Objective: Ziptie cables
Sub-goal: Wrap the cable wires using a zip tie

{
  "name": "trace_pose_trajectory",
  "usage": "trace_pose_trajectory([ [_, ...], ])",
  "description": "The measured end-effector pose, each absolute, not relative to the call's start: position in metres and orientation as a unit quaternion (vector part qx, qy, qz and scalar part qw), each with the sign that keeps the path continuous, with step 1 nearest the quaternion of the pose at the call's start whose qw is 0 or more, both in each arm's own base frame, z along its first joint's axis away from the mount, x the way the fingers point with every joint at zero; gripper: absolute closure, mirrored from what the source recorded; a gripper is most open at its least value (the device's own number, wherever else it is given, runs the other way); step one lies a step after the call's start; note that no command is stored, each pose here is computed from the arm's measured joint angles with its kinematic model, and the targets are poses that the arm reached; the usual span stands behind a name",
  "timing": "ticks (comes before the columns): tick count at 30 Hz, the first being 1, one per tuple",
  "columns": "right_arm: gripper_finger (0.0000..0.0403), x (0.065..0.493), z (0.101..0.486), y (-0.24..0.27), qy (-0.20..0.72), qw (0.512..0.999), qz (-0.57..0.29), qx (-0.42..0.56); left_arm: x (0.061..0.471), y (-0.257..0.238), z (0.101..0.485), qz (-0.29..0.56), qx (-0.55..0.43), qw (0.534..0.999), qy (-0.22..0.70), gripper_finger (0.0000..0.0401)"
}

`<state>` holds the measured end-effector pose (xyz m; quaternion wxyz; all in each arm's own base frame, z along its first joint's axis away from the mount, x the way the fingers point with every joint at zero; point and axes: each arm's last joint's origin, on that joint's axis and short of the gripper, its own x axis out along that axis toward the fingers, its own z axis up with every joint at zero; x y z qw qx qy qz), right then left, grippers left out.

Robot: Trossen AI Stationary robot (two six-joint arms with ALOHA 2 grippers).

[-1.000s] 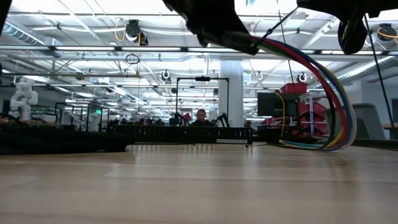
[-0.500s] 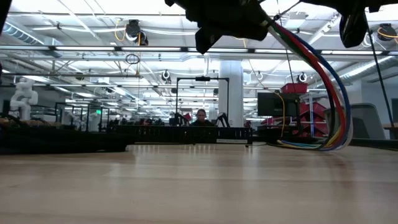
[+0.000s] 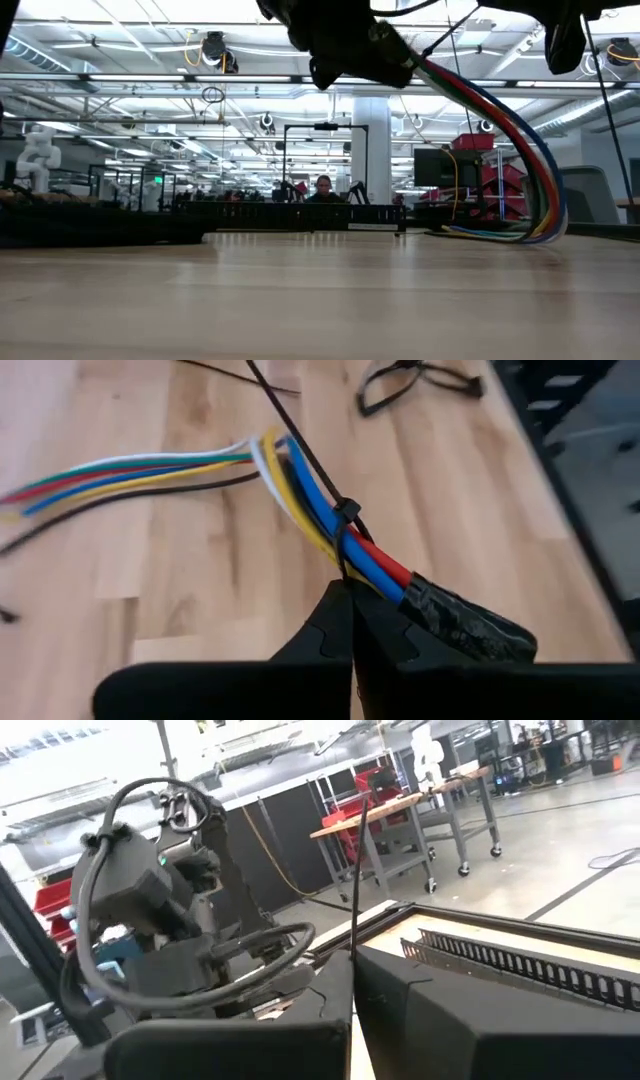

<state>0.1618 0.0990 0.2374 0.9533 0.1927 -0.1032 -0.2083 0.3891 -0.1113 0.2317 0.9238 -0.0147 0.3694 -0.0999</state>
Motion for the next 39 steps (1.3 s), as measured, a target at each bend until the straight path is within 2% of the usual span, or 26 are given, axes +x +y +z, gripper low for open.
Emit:
trace_pose_trajectory([
  [8,0.0401,0.161,0.24,0.098,-0.109,0.949,-0.218,0.201,0.395,-0.092,0.23,-0.043,0.029,0.932,0.357,0.0401],
  [12,0.038,0.161,0.241,0.097,-0.115,0.945,-0.222,0.212,0.397,-0.08,0.229,-0.031,0.027,0.931,0.362,0.0401],
  [16,0.0326,0.161,0.241,0.098,-0.117,0.942,-0.215,0.23,0.399,-0.075,0.229,-0.028,0.024,0.933,0.359,0.0401],
  [23,0.0189,0.161,0.243,0.097,-0.127,0.937,-0.21,0.247,0.4,-0.075,0.23,-0.022,0.027,0.935,0.352,0.0401],
  [27,0.0134,0.159,0.25,0.095,-0.152,0.931,-0.208,0.259,0.4,-0.074,0.23,-0.019,0.029,0.935,0.353,0.0401],
  [32,0.0101,0.153,0.263,0.09,-0.197,0.917,-0.207,0.277,0.397,-0.072,0.228,-0.018,0.058,0.928,0.368,0.0401],
  [35,0.0094,0.147,0.272,0.085,-0.21,0.922,-0.225,0.235,0.397,-0.072,0.228,-0.019,0.066,0.926,0.371,0.0401],
  [39,0.0094,0.134,0.291,0.073,-0.194,0.921,-0.297,0.163,0.397,-0.072,0.229,-0.025,0.087,0.925,0.37,0.0401],
])
